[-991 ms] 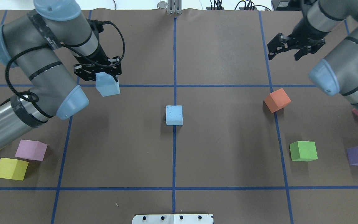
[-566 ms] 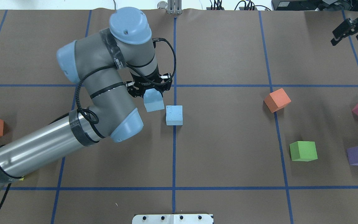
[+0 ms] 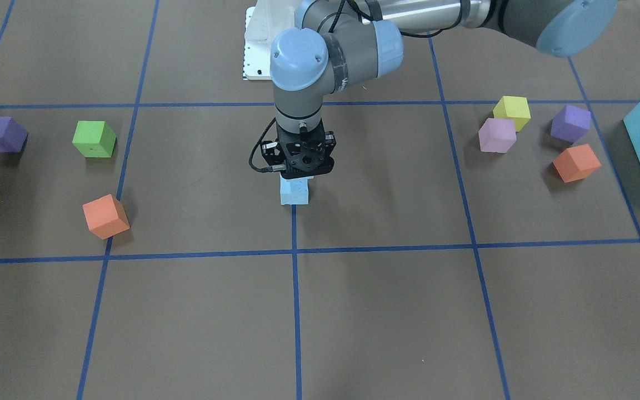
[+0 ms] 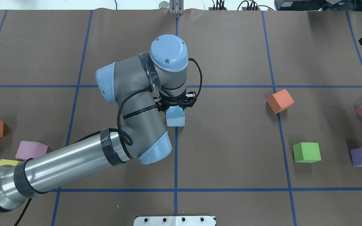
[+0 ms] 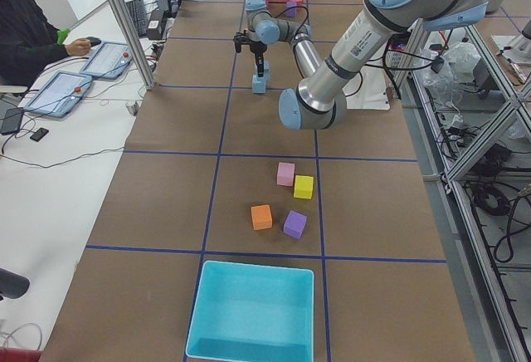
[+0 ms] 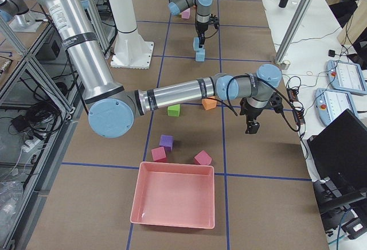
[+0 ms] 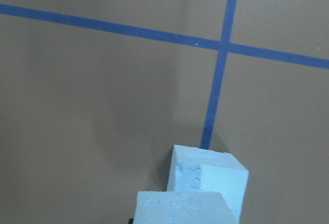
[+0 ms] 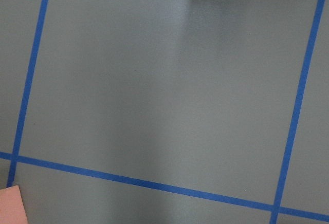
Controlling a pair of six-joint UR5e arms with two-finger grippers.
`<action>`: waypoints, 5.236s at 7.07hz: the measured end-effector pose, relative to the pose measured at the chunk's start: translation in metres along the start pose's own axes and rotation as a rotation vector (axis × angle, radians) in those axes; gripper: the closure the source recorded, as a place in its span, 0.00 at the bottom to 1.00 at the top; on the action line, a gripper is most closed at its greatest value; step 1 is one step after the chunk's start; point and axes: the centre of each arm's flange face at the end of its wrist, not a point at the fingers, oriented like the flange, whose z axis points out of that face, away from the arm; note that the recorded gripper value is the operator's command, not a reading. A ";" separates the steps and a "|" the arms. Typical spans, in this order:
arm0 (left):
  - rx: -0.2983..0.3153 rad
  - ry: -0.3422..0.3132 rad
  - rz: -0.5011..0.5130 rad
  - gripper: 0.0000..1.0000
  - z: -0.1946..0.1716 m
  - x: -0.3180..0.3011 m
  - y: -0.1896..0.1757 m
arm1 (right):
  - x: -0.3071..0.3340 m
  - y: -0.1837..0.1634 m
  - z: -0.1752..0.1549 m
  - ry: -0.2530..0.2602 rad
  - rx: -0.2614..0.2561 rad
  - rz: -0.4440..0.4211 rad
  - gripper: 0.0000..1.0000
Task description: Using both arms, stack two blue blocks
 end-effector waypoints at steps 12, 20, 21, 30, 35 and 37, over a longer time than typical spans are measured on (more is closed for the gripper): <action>0.051 -0.014 0.083 0.03 0.016 0.005 -0.009 | 0.024 0.010 0.014 0.002 -0.027 0.003 0.00; 0.098 0.026 0.333 0.02 -0.200 -0.372 -0.164 | 0.029 0.015 0.019 0.001 -0.035 0.010 0.00; 0.094 0.010 0.355 0.02 -0.207 -0.447 -0.175 | 0.029 0.016 0.019 0.000 -0.036 0.011 0.00; 0.128 0.068 0.245 0.02 -0.184 -0.749 -0.110 | 0.057 0.076 0.016 0.004 0.002 0.026 0.00; 0.105 0.048 0.213 0.02 -0.171 -0.766 -0.098 | 0.077 0.125 0.037 0.005 -0.034 0.069 0.00; 0.095 0.043 0.201 0.02 -0.166 -0.772 -0.092 | 0.083 0.123 0.044 0.005 -0.046 0.079 0.00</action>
